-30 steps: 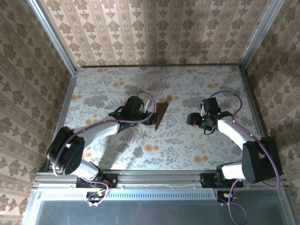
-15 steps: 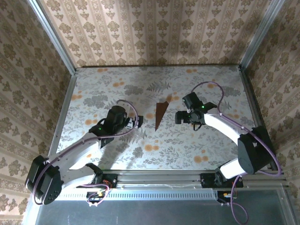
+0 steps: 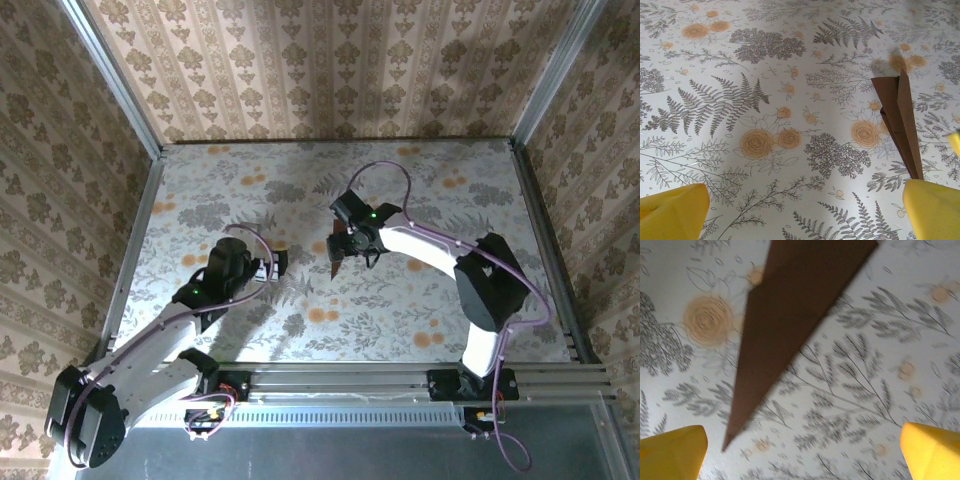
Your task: Fold a paper plane with a square sheet of paper (fold left side to right side)
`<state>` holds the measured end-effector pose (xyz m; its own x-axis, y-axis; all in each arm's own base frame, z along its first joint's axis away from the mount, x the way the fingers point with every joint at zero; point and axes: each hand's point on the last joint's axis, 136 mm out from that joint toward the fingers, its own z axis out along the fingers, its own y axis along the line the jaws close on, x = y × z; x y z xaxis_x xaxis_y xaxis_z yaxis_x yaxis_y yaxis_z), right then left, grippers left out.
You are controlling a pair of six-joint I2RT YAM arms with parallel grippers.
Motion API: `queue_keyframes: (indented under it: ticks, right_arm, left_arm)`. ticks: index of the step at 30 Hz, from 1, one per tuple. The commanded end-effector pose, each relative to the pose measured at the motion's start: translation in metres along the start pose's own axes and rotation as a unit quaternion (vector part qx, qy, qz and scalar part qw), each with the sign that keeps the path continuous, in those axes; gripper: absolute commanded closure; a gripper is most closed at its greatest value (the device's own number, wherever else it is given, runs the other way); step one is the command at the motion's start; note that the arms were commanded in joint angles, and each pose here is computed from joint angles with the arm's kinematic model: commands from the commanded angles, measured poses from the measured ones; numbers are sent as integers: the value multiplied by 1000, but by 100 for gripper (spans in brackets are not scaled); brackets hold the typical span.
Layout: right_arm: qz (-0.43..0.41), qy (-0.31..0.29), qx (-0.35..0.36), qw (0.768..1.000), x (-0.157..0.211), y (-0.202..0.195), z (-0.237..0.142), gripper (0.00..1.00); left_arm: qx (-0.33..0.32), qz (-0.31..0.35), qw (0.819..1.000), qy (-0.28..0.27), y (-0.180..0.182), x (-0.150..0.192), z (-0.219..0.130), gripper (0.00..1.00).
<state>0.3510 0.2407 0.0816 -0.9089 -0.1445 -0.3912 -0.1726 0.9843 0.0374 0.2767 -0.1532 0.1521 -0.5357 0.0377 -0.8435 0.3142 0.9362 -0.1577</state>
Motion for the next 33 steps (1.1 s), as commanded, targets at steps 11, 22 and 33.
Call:
queue_keyframes:
  ticks: [11,22,33]
  right_arm:
    - [41,29,-26,998,-28,3,56,0]
    - [36,34,-48,998,-45,9,78,0]
    - [-6,24,-94,995,-57,38,80,5]
  left_arm:
    - [11,-20,1000,9,1,8,-6,0]
    - [8,-21,1000,12,3,9,-7,0]
    - [10,-23,1000,18,2,9,-4,0]
